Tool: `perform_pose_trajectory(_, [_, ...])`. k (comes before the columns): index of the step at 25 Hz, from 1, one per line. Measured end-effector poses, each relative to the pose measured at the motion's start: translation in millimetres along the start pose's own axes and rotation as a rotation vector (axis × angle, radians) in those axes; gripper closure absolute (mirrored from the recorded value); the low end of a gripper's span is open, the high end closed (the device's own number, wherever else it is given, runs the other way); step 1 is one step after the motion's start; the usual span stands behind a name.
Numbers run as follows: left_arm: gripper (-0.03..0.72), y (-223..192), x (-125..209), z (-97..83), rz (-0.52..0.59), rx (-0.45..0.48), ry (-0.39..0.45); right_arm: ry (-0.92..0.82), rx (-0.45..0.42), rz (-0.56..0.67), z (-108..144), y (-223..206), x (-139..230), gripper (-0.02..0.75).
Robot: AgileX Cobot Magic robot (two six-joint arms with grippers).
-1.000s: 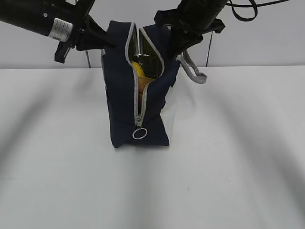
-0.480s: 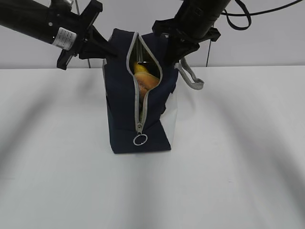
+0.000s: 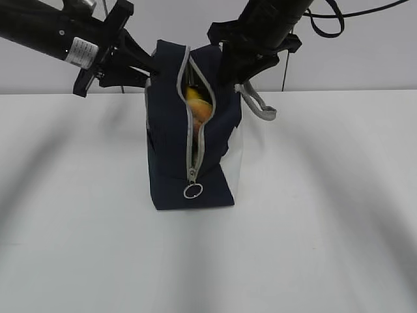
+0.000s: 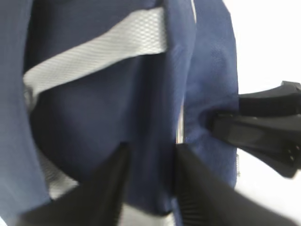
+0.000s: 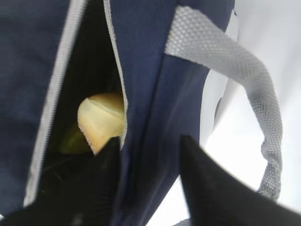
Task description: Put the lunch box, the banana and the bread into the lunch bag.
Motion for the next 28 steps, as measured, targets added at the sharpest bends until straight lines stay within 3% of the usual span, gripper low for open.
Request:
perform_pose_trajectory(3, [0.297, 5.8, -2.4, 4.8, -0.001, 0.0, 0.011, 0.004, 0.002, -0.015, 1.8, 6.6, -1.9, 0.29])
perform_pose_trajectory(7, [0.215, 26.3, -7.6, 3.8, -0.027, 0.003, 0.009, 0.022, 0.009, -0.064, 8.9, 31.9, -7.1, 0.192])
perform_pose_trajectory(11, [0.209, 54.1, -2.5, -12.5, -0.036, 0.004, -0.042, 0.067, 0.015, -0.127, 23.5, 66.7, -10.4, 0.181])
perform_pose_trajectory(14, [0.207, 69.6, 8.7, -20.1, -0.015, -0.046, -0.094, 0.125, 0.019, -0.13, 43.6, 83.6, -0.4, 0.177])
perform_pose_trajectory(21, [0.206, 108.7, 29.8, -38.5, -0.026, -0.168, -0.19, 0.314, 0.123, -0.037, 86.1, 101.3, 50.9, 0.176])
perform_pose_trajectory(25, [0.206, 126.8, 42.2, -56.2, -0.053, -0.206, -0.25, 0.367, 0.114, -0.026, 106.4, 117.7, 79.8, 0.176])
perform_pose_trajectory(28, [0.206, 135.7, 52.8, -68.3, -0.065, -0.228, -0.285, 0.357, 0.111, -0.008, 107.2, 125.4, 103.3, 0.176])
Point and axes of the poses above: a point on each arm's last joint axis where the gripper is mounted, y pointing back along that axis away from the gripper, z along the wrist's bending axis when the last joint is at zero, x = y × z, the point moved 8 cm from there along -y, pointing out along that axis toward the gripper, and after that the axes turned 3 degrees about y, right-handed, at the moved point
